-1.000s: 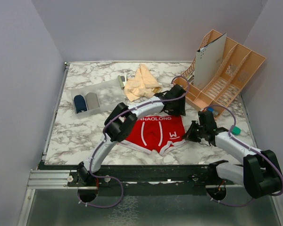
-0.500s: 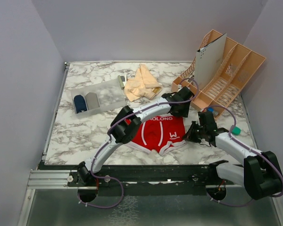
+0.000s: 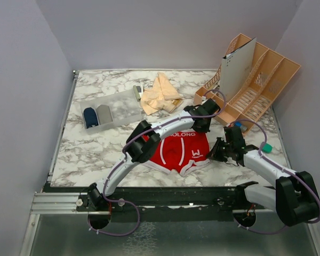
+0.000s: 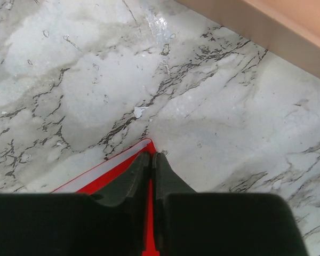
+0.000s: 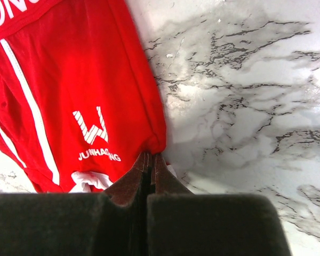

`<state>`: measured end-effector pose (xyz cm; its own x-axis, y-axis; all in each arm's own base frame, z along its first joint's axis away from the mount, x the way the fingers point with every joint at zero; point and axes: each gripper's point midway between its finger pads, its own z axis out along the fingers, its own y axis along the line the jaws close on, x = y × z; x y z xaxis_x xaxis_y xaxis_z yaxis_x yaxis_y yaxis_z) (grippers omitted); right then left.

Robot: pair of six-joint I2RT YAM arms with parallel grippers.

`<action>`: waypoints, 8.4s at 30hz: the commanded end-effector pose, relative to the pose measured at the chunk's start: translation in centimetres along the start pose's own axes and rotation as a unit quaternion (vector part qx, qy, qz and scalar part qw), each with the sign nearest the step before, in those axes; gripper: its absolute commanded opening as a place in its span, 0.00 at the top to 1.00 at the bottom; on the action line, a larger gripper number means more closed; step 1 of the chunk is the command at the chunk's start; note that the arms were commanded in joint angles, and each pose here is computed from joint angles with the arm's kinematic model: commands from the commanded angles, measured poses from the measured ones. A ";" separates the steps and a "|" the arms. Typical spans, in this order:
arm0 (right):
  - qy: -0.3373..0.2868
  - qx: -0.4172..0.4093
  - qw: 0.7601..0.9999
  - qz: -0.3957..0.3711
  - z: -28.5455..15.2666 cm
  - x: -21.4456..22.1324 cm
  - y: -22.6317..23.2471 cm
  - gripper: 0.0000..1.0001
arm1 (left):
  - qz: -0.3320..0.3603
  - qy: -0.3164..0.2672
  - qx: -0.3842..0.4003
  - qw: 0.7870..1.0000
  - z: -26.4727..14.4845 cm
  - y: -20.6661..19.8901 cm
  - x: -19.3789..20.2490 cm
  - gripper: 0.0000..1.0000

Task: Roll the underwear
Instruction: Fold the underwear at the center of the board.

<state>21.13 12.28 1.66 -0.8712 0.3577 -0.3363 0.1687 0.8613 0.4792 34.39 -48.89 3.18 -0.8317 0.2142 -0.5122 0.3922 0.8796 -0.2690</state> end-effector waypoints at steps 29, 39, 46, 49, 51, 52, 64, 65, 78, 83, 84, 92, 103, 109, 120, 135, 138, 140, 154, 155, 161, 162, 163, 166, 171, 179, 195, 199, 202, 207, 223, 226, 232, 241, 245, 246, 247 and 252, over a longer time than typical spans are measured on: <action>-0.043 -0.021 0.997 -0.059 -7.1 -4.0 4.3 1.00 | -0.133 -0.142 0.260 0.946 -12.5 0.6 -8.5 1.00; -0.039 0.000 0.996 -0.085 -6.9 -4.6 5.9 1.00 | -0.139 -0.148 0.291 0.935 -13.4 2.5 -8.4 1.00; -0.047 0.014 0.994 -0.100 -7.1 -4.2 7.3 1.00 | -0.149 -0.161 0.292 0.931 -14.1 4.1 -8.1 1.00; -0.048 0.022 0.993 -0.109 -7.1 -3.7 8.0 1.00 | -0.150 -0.166 0.295 0.929 -14.8 4.9 -8.0 1.00; -0.054 0.041 0.991 -0.116 -7.0 -3.6 8.1 1.00 | -0.145 -0.173 0.292 0.929 -15.4 5.3 -8.0 1.00; -0.056 0.049 0.990 -0.124 -7.0 -3.5 8.3 1.00 | -0.144 -0.176 0.291 0.929 -15.7 5.5 -7.9 1.00; -0.058 0.095 0.978 -0.177 -6.8 -2.0 12.2 1.00 | -0.158 -0.193 0.253 0.935 -18.1 10.7 -5.3 1.00; -0.057 0.100 0.976 -0.183 -6.7 -1.8 12.6 1.00 | -0.158 -0.193 0.249 0.936 -18.1 11.2 -4.9 1.00; -0.001 0.019 0.976 -0.218 -2.7 4.1 20.7 1.00 | -0.170 -0.178 0.186 0.951 -18.2 18.6 -1.2 1.00; 0.026 -0.012 0.977 -0.213 0.1 6.1 23.5 1.00 | -0.174 -0.162 0.173 0.956 -17.5 20.9 -0.5 1.00; 0.030 -0.010 0.976 -0.214 0.6 6.4 23.7 1.00 | -0.174 -0.157 0.172 0.957 -17.3 21.2 -0.3 1.00; 0.055 -0.028 0.977 -0.204 3.3 8.0 25.0 1.00 | -0.164 -0.120 0.159 0.966 -15.6 22.9 0.8 1.00; 0.068 -0.074 0.974 -0.204 3.7 8.7 27.2 1.00 | -0.159 -0.084 0.126 0.976 -14.1 24.5 1.6 0.98; 0.084 -0.071 0.973 -0.201 5.0 9.4 27.4 1.00 | -0.146 -0.060 0.120 0.980 -13.0 24.9 2.1 0.94; 0.108 -0.100 0.966 -0.210 5.8 10.4 29.1 0.97 | -0.141 -0.026 0.064 0.988 -12.4 26.9 4.0 0.85; 0.042 -0.248 0.940 -0.232 -2.3 6.5 31.5 0.52 | -0.127 -0.103 0.068 0.984 -18.0 25.3 0.2 0.30; 0.003 -0.156 0.965 -0.212 -1.9 4.0 26.1 0.58 | -0.149 -0.115 0.051 0.981 -19.6 25.3 1.2 0.25; -0.010 -0.110 0.972 -0.206 -1.3 3.3 22.7 0.66 | -0.169 -0.114 0.054 0.977 -20.1 25.0 2.8 0.25; 0.081 -0.106 0.956 -0.262 1.9 8.2 17.3 0.77 | -0.234 -0.146 0.031 0.961 -23.9 24.8 9.9 0.01; 0.076 -0.111 0.954 -0.268 1.8 8.0 17.4 0.77 | -0.238 -0.150 0.033 0.959 -24.3 24.6 9.7 0.01; 0.014 -0.126 0.949 -0.289 0.2 5.6 18.7 0.57 | -0.300 -0.178 0.027 0.937 -25.5 24.7 8.8 0.01; 0.008 -0.130 0.948 -0.291 -0.2 5.4 18.9 0.47 | -0.305 -0.181 0.028 0.934 -25.6 24.6 8.7 0.01; 0.000 -0.135 0.946 -0.293 -0.6 5.1 19.1 0.43 | -0.312 -0.184 0.031 0.932 -25.8 24.6 8.7 0.01; -0.014 -0.138 0.943 -0.302 -1.2 4.5 19.2 0.42 | -0.332 -0.196 0.049 0.921 -26.1 24.1 8.8 0.01; -0.019 -0.120 0.945 -0.303 -1.0 3.6 18.0 0.42 | -0.401 -0.204 0.028 0.893 -26.3 25.0 10.7 0.01; 0.024 -0.142 0.955 -0.259 0.3 3.0 17.1 0.52 | -0.361 -0.214 0.086 0.904 -27.0 23.1 11.0 0.01; 0.050 -0.159 0.971 -0.170 1.6 4.3 17.7 0.60 | -0.258 -0.131 0.049 0.956 -24.8 23.7 13.2 0.01; 0.043 -0.143 0.977 -0.155 1.6 4.1 17.1 0.61 | -0.258 -0.126 0.054 0.957 -24.5 23.5 13.4 0.01; 0.036 -0.117 0.981 -0.149 2.1 4.0 15.9 0.61 | -0.253 -0.129 0.063 0.957 -24.5 23.1 13.3 0.01; 0.072 -0.105 0.980 -0.155 2.5 5.4 14.8 0.65 | -0.246 -0.102 0.083 0.960 -23.5 22.1 14.1 0.02; 0.134 0.061 0.976 -0.159 1.9 9.3 4.1 0.68 | -0.205 -0.060 0.044 0.976 -20.4 19.7 16.4 0.08; 0.128 0.067 0.979 -0.142 0.6 9.5 3.4 0.68 | -0.201 -0.050 0.053 0.977 -20.4 19.2 17.3 0.09; 0.092 0.001 0.983 -0.161 -1.0 7.6 6.9 0.62 | -0.170 -0.031 0.079 0.982 -20.4 16.5 18.6 0.17; -0.021 -0.022 0.985 -0.172 -2.0 1.3 12.4 0.60 | -0.157 -0.069 0.132 0.976 -21.0 13.5 15.8 0.34; -0.065 0.005 0.982 -0.175 -0.7 -2.2 13.7 0.67 | -0.148 -0.053 0.119 0.980 -19.8 13.5 15.8 0.44; -0.066 0.001 0.982 -0.179 -0.3 -3.0 14.4 0.68 | -0.146 -0.052 0.119 0.981 -19.6 13.5 15.7 0.44; -0.066 -0.004 0.980 -0.185 0.1 -3.6 15.1 0.69 | -0.142 -0.051 0.120 0.981 -19.4 13.4 15.6 0.44; -0.048 -0.003 0.978 -0.201 3.0 -5.0 17.3 0.73 | -0.125 -0.033 0.112 0.985 -18.4 13.5 16.1 0.47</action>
<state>27.07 25.36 9.41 -0.8375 0.0563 -0.5435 -0.1555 0.9290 0.3359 18.14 -24.94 5.86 -0.9062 -0.0626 -0.4182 0.2113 0.7896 -0.5761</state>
